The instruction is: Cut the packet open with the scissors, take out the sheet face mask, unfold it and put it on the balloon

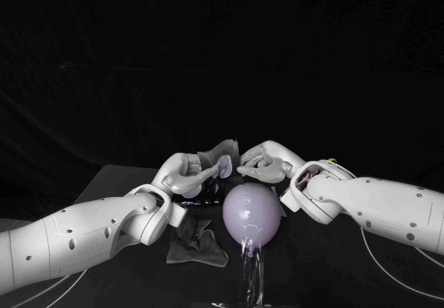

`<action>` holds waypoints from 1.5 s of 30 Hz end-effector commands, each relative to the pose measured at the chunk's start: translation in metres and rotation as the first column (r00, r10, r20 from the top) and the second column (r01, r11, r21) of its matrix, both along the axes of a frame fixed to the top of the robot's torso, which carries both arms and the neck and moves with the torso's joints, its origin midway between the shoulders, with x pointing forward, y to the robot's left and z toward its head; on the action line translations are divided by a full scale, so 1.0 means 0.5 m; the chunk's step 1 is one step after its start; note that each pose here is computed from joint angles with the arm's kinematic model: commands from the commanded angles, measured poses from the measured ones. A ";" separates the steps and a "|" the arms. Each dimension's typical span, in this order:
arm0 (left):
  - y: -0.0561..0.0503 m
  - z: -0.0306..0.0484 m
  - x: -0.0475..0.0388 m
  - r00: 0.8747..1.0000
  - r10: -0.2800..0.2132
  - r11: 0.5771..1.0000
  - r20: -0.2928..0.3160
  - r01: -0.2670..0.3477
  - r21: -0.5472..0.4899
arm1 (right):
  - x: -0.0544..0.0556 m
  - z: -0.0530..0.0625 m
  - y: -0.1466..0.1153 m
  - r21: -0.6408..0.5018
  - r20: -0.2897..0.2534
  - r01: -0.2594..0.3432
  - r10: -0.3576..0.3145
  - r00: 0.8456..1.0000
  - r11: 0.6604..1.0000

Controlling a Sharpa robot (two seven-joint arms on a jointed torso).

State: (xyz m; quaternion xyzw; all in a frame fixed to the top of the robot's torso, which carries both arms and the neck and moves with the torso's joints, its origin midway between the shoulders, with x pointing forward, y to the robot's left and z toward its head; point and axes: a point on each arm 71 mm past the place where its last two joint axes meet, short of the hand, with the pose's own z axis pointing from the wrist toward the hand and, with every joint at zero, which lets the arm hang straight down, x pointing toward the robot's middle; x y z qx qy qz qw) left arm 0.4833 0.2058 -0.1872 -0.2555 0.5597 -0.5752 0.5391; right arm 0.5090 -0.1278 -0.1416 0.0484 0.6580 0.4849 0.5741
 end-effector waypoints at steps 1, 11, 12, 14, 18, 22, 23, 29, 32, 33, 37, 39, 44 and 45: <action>-0.010 0.005 -0.004 0.999 -0.041 0.999 0.019 0.041 0.000 | -0.005 0.008 0.003 0.057 0.018 -0.013 0.012 1.000 0.998; -0.009 0.005 -0.004 0.999 -0.048 0.999 0.021 0.048 0.000 | 0.000 0.004 -0.002 0.041 0.003 0.001 -0.001 1.000 0.999; -0.010 0.005 -0.004 0.999 -0.049 0.999 0.021 0.049 -0.001 | 0.001 0.004 -0.003 0.039 0.003 0.004 -0.004 1.000 0.999; -0.010 0.005 -0.005 0.998 -0.051 0.999 0.021 0.051 -0.001 | 0.004 0.003 -0.005 0.033 0.003 0.010 -0.010 1.000 0.999; -0.010 0.006 -0.006 0.998 -0.055 0.998 0.021 0.056 -0.003 | 0.010 0.003 -0.006 0.033 0.007 0.018 -0.018 1.000 0.999; -0.011 0.006 -0.006 0.998 -0.059 0.998 0.019 0.059 -0.003 | 0.011 0.008 -0.005 0.074 0.023 0.023 -0.025 0.999 0.997; -0.012 0.006 -0.006 0.998 -0.060 0.998 0.019 0.060 -0.003 | 0.011 0.008 -0.005 0.077 0.024 0.023 -0.025 0.999 0.997; -0.012 0.006 -0.006 0.998 -0.060 0.998 0.019 0.060 -0.003 | 0.007 0.015 0.000 0.132 0.037 0.007 -0.012 0.999 0.991; -0.012 0.005 -0.006 0.998 -0.058 0.998 0.018 0.058 -0.003 | 0.002 0.016 0.003 0.147 0.038 -0.002 -0.003 0.999 0.989; -0.011 0.005 -0.005 0.998 -0.057 0.998 0.018 0.057 -0.002 | 0.001 0.017 0.004 0.153 0.039 -0.006 0.000 0.999 0.988; -0.009 0.005 -0.004 0.999 -0.049 0.999 0.019 0.049 -0.002 | -0.005 0.019 0.005 0.167 0.042 -0.014 0.007 0.999 0.986; -0.006 0.005 -0.003 0.999 -0.041 0.999 0.020 0.041 -0.002 | -0.008 0.020 0.005 0.170 0.042 -0.019 0.012 0.999 0.985; 0.001 0.005 0.000 1.000 -0.020 1.000 0.021 0.020 -0.005 | -0.013 0.019 0.004 0.159 0.038 -0.034 0.029 0.999 0.987; 0.003 0.005 0.000 1.000 -0.015 1.000 0.021 0.015 -0.006 | -0.014 0.019 0.004 0.155 0.038 -0.038 0.033 0.999 0.987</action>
